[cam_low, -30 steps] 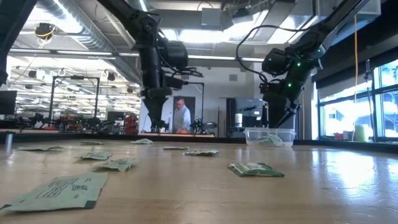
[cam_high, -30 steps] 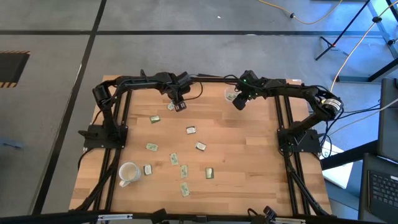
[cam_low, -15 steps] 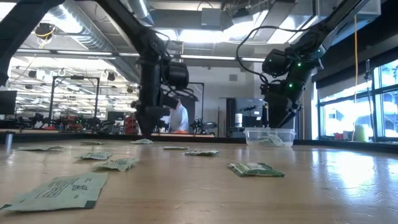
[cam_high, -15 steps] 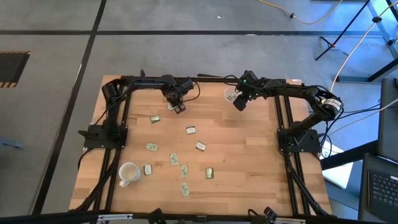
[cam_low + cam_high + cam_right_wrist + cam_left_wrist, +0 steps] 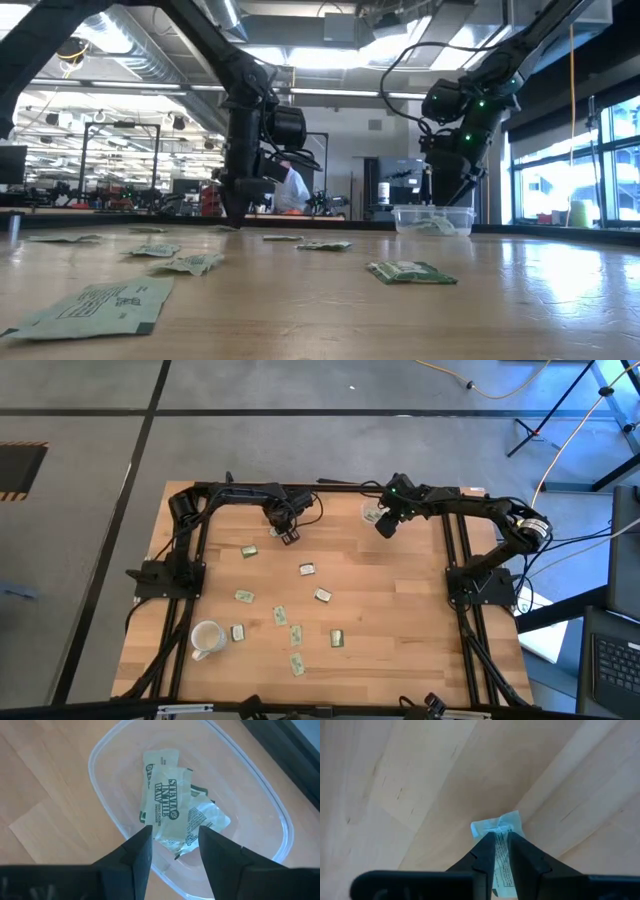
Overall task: Pick and place Stevia / Truvia into bins
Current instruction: Put the green stevia packet into the transparent container
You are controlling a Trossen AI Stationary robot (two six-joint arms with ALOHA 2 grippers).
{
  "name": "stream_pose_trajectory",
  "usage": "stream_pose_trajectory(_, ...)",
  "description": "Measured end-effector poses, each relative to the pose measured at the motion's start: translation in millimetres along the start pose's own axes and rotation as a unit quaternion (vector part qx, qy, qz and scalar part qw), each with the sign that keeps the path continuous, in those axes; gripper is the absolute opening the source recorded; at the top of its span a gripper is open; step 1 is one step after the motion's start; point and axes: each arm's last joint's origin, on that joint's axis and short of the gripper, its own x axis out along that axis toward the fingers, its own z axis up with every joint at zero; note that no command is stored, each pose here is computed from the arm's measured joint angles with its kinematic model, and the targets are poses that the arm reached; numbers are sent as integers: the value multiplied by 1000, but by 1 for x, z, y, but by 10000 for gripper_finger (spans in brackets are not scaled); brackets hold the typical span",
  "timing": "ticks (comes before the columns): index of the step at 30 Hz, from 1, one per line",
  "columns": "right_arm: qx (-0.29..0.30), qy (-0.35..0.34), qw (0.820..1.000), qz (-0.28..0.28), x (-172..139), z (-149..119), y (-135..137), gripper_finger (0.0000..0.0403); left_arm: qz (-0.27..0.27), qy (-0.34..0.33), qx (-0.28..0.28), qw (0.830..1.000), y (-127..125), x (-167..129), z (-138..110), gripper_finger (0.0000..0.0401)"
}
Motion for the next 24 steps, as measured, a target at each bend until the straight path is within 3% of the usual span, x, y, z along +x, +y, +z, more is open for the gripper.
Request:
stream_pose_trajectory(10, 13, -22, 1000, -1, -11, 2, 0, 162, -16, 3, 0, 1000, -1, 1, 0, 10)
stream_pose_trajectory(24, 12, -50, 999, -2, -43, 0, 0, 162, -30, 9, -11, 999, -1, 2, -1, 71)
